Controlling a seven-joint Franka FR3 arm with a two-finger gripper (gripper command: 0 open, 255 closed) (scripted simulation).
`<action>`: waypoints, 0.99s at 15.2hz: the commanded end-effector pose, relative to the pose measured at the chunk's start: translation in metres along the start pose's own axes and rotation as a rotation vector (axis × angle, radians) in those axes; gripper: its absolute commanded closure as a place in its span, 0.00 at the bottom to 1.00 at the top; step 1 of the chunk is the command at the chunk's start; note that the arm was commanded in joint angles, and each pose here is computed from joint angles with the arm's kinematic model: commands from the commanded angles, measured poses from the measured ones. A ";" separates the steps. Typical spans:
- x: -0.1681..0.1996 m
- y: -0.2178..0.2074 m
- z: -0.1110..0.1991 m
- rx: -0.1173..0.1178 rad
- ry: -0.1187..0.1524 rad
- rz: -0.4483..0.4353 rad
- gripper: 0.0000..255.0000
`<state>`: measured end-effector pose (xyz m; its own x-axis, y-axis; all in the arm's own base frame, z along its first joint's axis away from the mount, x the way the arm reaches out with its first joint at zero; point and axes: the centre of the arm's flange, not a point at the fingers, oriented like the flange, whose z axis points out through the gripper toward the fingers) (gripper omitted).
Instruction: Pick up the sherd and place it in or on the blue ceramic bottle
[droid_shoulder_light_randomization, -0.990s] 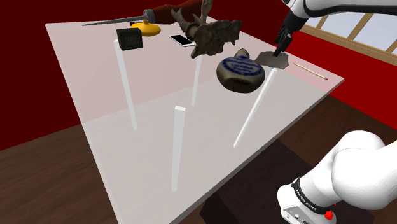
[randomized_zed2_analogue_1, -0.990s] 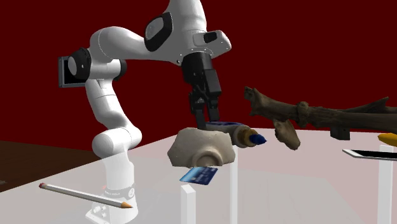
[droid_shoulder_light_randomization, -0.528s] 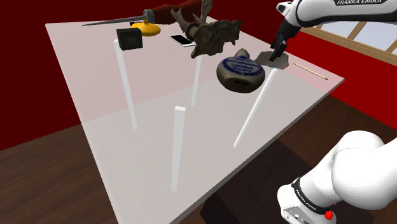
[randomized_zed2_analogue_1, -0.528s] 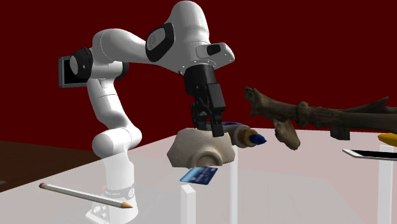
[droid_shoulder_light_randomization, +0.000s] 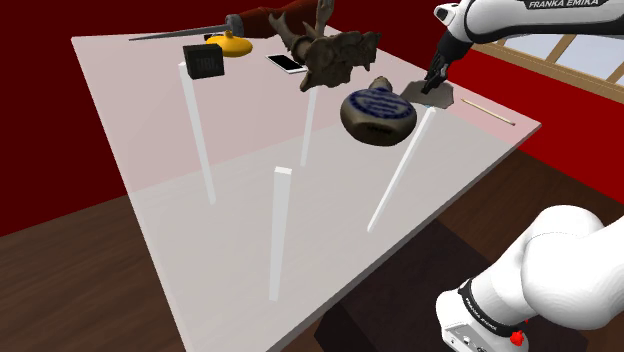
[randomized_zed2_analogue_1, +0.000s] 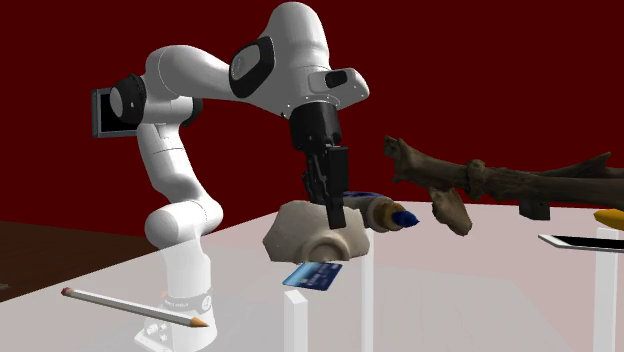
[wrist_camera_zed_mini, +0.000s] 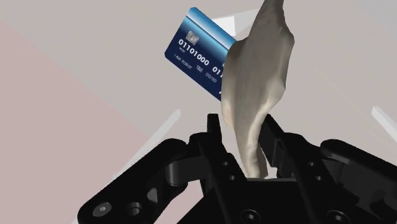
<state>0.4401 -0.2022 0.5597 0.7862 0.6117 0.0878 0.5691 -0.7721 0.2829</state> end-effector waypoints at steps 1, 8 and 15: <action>0.000 0.000 0.000 0.000 0.000 0.000 1.00; 0.000 0.000 0.000 0.000 0.000 0.000 1.00; 0.003 0.010 -0.035 0.000 0.000 0.000 1.00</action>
<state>0.4403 -0.2015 0.5906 0.7863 0.6116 0.0879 0.5690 -0.7721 0.2831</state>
